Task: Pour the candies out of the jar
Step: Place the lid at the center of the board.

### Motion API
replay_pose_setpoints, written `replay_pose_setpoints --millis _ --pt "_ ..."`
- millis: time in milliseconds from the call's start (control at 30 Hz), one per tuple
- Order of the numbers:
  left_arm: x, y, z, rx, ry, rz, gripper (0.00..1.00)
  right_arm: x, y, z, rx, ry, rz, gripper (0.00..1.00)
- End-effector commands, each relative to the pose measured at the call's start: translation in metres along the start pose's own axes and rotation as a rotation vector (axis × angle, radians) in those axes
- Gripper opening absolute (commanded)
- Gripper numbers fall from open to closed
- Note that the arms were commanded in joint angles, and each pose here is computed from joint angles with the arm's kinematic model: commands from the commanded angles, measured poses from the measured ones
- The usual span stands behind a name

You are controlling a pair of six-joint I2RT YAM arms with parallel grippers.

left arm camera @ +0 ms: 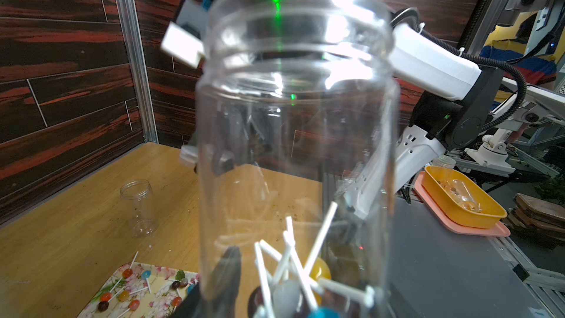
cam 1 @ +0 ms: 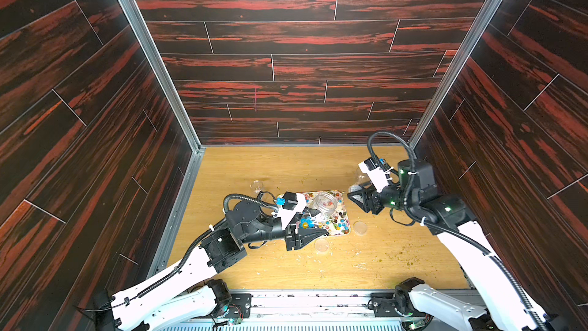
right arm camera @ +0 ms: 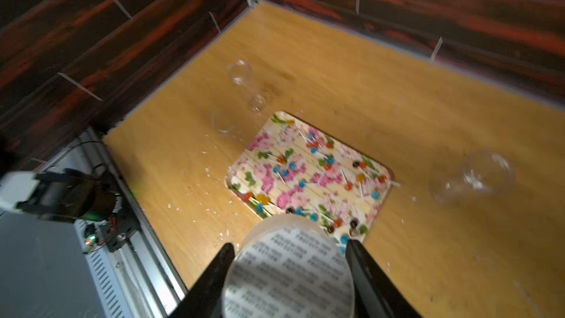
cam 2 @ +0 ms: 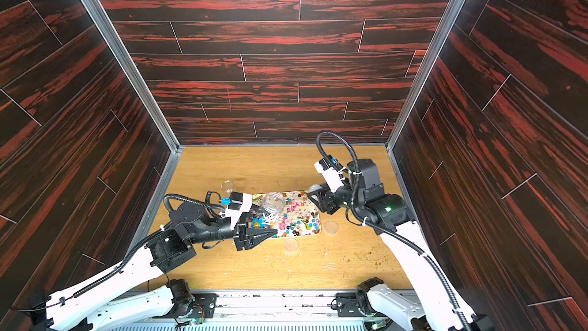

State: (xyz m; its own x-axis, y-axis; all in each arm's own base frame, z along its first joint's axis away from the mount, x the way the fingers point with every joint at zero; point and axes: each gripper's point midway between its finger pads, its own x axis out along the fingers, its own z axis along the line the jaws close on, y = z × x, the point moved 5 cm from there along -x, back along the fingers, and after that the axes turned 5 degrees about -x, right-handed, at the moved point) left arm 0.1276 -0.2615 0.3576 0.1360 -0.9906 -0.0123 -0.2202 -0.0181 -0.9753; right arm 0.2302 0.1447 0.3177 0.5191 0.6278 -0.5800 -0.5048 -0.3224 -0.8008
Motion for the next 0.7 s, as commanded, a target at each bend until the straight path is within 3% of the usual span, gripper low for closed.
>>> replay_pose_setpoints --millis 0,200,667 --pt "-0.005 -0.009 -0.006 0.031 0.01 -0.031 0.35 0.009 0.017 -0.028 0.125 0.069 -0.04 0.58" --pt "-0.006 -0.01 -0.006 0.033 0.007 -0.036 0.35 0.05 0.071 -0.074 0.232 0.206 0.079 0.58" --pt "-0.008 -0.01 -0.007 0.038 0.003 -0.037 0.35 0.12 0.121 -0.15 0.468 0.436 0.213 0.58"
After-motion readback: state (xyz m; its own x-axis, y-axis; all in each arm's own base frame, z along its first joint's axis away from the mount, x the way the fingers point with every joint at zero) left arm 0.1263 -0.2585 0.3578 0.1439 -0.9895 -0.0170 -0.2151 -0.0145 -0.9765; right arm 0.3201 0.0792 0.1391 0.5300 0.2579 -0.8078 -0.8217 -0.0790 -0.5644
